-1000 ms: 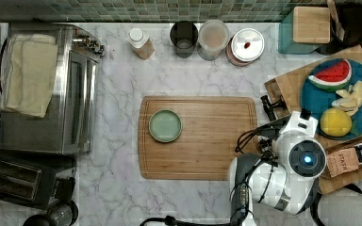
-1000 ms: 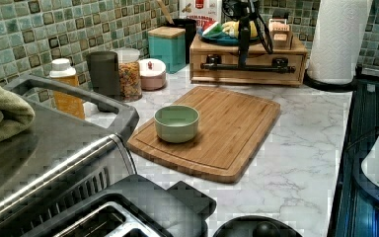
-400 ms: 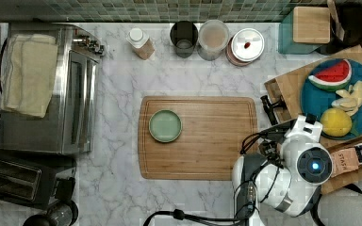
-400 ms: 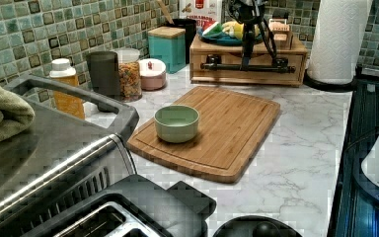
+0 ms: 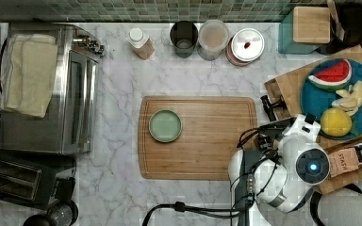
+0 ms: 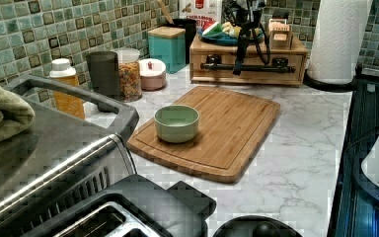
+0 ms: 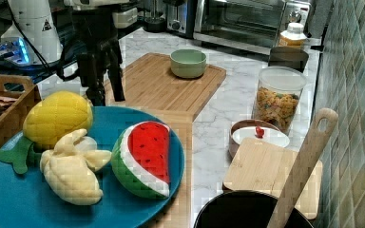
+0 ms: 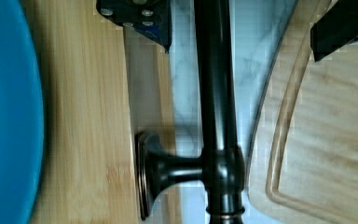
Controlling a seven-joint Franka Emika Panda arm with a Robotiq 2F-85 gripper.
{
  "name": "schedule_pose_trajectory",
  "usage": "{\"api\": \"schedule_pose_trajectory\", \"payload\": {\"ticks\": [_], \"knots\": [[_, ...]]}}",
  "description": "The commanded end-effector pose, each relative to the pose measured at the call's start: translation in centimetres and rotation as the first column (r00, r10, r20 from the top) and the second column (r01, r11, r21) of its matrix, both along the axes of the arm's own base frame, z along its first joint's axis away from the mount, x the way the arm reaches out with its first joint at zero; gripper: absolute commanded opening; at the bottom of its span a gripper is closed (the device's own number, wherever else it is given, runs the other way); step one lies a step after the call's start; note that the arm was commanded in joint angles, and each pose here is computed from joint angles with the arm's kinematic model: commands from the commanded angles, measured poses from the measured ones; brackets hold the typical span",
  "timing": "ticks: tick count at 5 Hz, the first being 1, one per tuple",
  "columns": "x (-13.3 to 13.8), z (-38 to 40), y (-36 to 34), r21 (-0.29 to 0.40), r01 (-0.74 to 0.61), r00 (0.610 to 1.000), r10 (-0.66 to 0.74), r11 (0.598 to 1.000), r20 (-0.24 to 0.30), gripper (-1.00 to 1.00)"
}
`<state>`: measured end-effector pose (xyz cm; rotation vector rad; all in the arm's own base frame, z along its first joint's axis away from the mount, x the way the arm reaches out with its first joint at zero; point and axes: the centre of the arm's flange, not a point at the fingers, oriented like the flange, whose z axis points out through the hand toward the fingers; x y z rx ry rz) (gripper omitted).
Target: Open the drawer.
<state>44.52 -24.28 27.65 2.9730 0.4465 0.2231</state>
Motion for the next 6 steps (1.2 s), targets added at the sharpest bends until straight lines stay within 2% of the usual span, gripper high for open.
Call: {"api": "schedule_pose_trajectory", "payload": {"ticks": [1, 2, 3, 4, 6], "knots": [[-0.8, -6.3, 1.3, 0.030, -0.188, 0.965, 0.191, 0.982, -0.179, 1.00], [-1.4, -5.7, 1.0, 0.002, -0.208, 0.958, 0.204, 0.978, -0.201, 1.00], [-1.0, -5.2, 1.5, 0.017, -0.219, 0.948, 0.217, 0.976, -0.231, 1.00], [0.3, -5.9, 2.3, 0.089, -0.251, 0.916, 0.266, 0.964, -0.301, 1.00], [1.4, -7.2, 8.8, 0.200, -0.220, 0.883, 0.282, 0.955, -0.375, 1.00]]}}
